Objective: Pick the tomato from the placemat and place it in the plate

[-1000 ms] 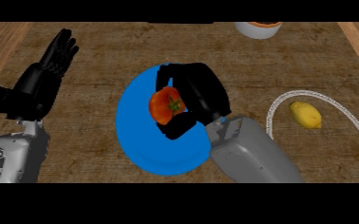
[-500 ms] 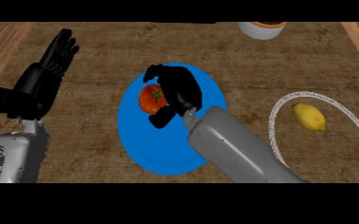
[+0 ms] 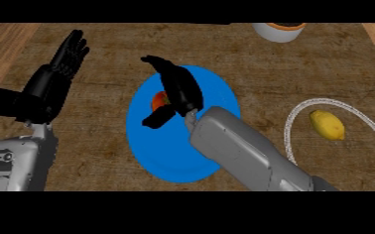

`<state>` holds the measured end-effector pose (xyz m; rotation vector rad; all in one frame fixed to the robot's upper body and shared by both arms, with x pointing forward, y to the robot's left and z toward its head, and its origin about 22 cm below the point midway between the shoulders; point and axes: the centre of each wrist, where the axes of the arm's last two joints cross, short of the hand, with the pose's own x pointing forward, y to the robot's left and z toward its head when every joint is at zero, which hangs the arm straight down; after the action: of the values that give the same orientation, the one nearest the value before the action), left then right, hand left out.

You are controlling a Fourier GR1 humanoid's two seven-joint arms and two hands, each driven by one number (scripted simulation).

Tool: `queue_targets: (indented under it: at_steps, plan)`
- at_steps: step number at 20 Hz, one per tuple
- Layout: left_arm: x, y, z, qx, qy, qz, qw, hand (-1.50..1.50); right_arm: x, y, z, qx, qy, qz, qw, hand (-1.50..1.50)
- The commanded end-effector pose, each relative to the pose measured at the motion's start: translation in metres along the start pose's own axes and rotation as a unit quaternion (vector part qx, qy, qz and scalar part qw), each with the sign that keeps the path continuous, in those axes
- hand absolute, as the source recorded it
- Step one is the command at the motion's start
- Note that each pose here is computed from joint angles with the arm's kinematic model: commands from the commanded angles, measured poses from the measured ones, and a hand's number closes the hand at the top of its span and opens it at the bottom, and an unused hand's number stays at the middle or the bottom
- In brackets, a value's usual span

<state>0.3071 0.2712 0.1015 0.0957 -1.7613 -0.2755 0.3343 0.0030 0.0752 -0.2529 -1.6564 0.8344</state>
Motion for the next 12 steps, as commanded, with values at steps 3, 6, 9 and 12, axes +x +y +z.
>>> queue_targets:
  at_steps: [3,6,9,12]
  plan:
    - [0.01,0.013,-0.004,0.013,0.004,-0.004,0.9999,0.0,-0.007,-0.017,-0.006,-0.063,-0.031,-0.117,0.991,-1.5]
    - [0.004,0.016,0.013,0.004,0.009,-0.002,0.9999,0.0,0.009,-0.03,-0.009,-0.065,-0.019,-0.163,0.984,-1.5]
    - [0.019,0.02,0.01,0.019,0.006,-0.008,0.9998,0.0,-0.009,-0.035,-0.006,-0.086,-0.011,-0.186,0.979,-1.5]
    - [0.014,0.004,0.022,0.028,0.004,-0.007,0.9996,0.0,-0.031,-0.077,0.005,-0.101,-0.009,-0.202,0.974,-1.5]
